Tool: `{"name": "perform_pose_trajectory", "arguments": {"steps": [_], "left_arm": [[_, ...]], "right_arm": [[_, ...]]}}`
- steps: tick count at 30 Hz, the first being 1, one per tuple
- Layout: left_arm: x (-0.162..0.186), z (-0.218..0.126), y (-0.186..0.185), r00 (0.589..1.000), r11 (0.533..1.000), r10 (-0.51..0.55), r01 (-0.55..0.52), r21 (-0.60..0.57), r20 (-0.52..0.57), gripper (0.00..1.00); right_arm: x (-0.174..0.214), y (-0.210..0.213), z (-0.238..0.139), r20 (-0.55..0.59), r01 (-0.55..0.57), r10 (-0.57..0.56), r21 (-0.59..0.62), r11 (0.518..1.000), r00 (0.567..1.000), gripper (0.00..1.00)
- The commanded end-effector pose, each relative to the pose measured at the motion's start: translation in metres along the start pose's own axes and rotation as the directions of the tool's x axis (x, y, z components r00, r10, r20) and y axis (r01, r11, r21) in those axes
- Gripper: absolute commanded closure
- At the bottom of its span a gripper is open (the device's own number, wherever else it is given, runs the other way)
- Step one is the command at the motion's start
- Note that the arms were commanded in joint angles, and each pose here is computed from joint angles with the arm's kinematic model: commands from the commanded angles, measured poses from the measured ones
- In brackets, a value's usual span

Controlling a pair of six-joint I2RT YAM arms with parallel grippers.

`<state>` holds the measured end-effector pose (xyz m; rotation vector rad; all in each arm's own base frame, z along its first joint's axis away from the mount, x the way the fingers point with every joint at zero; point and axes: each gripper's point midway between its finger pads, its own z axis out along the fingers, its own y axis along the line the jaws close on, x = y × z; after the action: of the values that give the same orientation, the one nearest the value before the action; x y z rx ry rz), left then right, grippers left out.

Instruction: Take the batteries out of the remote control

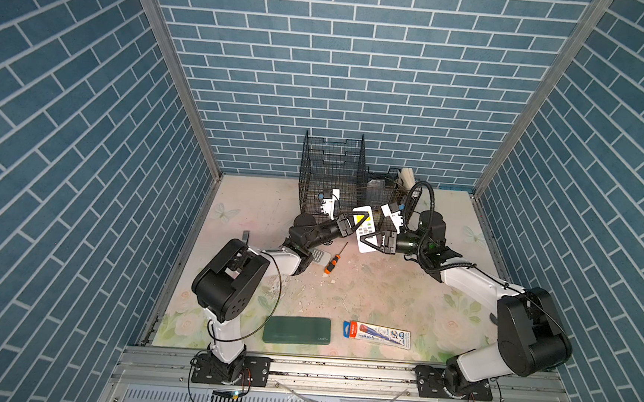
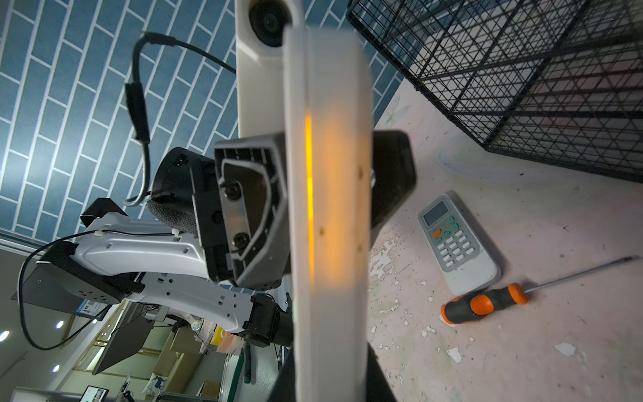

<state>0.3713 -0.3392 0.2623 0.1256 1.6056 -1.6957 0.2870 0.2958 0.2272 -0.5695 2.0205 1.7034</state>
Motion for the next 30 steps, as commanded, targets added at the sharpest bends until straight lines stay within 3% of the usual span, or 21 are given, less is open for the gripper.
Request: {"name": "perform_pose_trajectory", "arguments": {"steps": [1, 8, 14, 18, 22, 27, 30], "left_arm": [[-0.010, -0.008, 0.009, 0.999, 0.999, 0.034, -0.033, -0.028, 0.039, 0.63], [-0.019, -0.021, 0.012, 0.998, 0.999, 0.028, -0.026, -0.043, 0.056, 0.53], [-0.022, -0.039, 0.019, 0.999, 0.989, 0.005, 0.000, -0.148, 0.034, 0.51], [-0.012, -0.056, 0.036, 0.999, 0.939, -0.048, 0.037, -0.342, -0.022, 0.48], [-0.002, -0.077, 0.044, 0.988, 0.837, -0.115, 0.040, -0.546, -0.104, 0.42], [0.004, -0.101, 0.041, 0.965, 0.712, -0.200, 0.026, -0.702, -0.168, 0.36], [0.003, -0.103, 0.033, 0.947, 0.674, -0.254, 0.027, -0.738, -0.198, 0.33]], "right_arm": [[-0.007, 0.014, -0.002, 0.004, 0.034, -0.034, 0.003, 0.999, 0.999, 1.00], [-0.008, 0.005, -0.003, -0.016, 0.021, -0.019, 0.078, 0.997, 1.000, 1.00], [-0.003, -0.024, -0.019, -0.052, 0.032, -0.015, 0.335, 0.942, 0.999, 1.00], [0.003, -0.047, -0.040, -0.090, 0.071, -0.027, 0.539, 0.839, 0.996, 1.00], [0.013, -0.060, -0.053, -0.182, 0.176, -0.069, 0.676, 0.716, 0.981, 1.00], [0.025, -0.059, -0.050, -0.349, 0.367, -0.147, 0.730, 0.577, 0.926, 1.00], [0.026, -0.052, -0.048, -0.411, 0.453, -0.200, 0.735, 0.504, 0.889, 1.00]]}}
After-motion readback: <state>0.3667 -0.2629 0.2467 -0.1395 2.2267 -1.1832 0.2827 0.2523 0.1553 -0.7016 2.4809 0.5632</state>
